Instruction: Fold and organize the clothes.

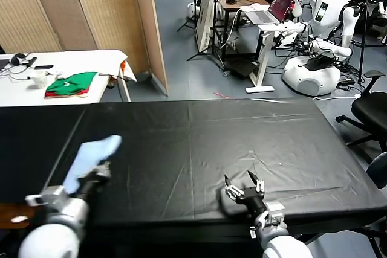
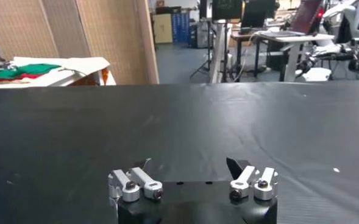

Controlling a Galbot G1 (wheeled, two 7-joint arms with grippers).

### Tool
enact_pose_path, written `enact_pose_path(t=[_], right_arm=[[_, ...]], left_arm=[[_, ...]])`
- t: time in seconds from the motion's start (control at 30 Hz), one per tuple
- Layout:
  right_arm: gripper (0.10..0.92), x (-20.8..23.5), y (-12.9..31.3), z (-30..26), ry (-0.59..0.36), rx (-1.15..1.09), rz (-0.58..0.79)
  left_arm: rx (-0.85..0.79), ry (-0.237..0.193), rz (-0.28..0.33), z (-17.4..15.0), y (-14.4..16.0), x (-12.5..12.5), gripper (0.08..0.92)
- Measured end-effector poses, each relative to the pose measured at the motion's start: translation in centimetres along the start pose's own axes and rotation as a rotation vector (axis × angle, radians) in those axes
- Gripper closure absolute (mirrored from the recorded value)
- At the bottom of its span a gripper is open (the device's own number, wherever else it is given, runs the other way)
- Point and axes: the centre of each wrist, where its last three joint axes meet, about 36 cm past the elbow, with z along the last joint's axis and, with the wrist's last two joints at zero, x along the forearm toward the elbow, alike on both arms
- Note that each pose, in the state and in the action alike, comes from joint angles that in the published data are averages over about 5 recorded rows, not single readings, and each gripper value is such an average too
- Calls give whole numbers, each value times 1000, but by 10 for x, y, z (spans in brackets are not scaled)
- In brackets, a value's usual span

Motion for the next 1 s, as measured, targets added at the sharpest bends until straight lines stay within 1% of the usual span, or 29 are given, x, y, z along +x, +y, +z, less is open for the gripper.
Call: enact_pose_path(t=[0.07, 0.17, 0.27, 0.33, 0.37, 0.43, 0.53, 0.57, 0.6, 0.7, 0.73, 0.8, 0.83, 1.0], right_arm=[[115, 0, 2, -1, 1, -15, -11], [115, -1, 4, -6, 11, -53, -41], [115, -3, 6, -10, 35, -101, -77], [115, -4, 7, -13, 51, -133, -107], [115, -5, 7, -15, 58, -147, -124], [115, -7, 9, -18, 70, -170, -158], [115, -12, 14, -21, 84, -186, -198], [115, -14, 16, -21, 89, -189, -209], [115, -17, 18, -21, 93, -190, -217], [115, -28, 26, -22, 102, -195, -239], [115, -32, 29, -22, 103, -196, -244], [115, -41, 36, -22, 104, -193, -256], [115, -45, 40, -21, 105, -191, -264], [115, -65, 59, -16, 122, -180, -309]], left_arm=[[34, 3, 40, 9, -14, -10, 829], [51, 12, 78, 23, -30, -22, 829], [42, 24, 112, 34, -39, -29, 829], [37, 31, 144, 37, -42, -30, 808], [38, 34, 161, 38, -43, -30, 779], [48, 37, 197, 40, -45, -29, 684], [66, 29, 234, 39, -45, -27, 495], [65, 23, 236, 39, -45, -26, 438], [59, 15, 230, 39, -44, -25, 362], [20, -10, 178, 38, -39, -26, 194], [6, -16, 159, 38, -37, -26, 154], [-15, -24, 130, 38, -33, -26, 109], [-24, -26, 119, 38, -31, -26, 100], [-61, -43, 77, 39, -22, -22, 93]])
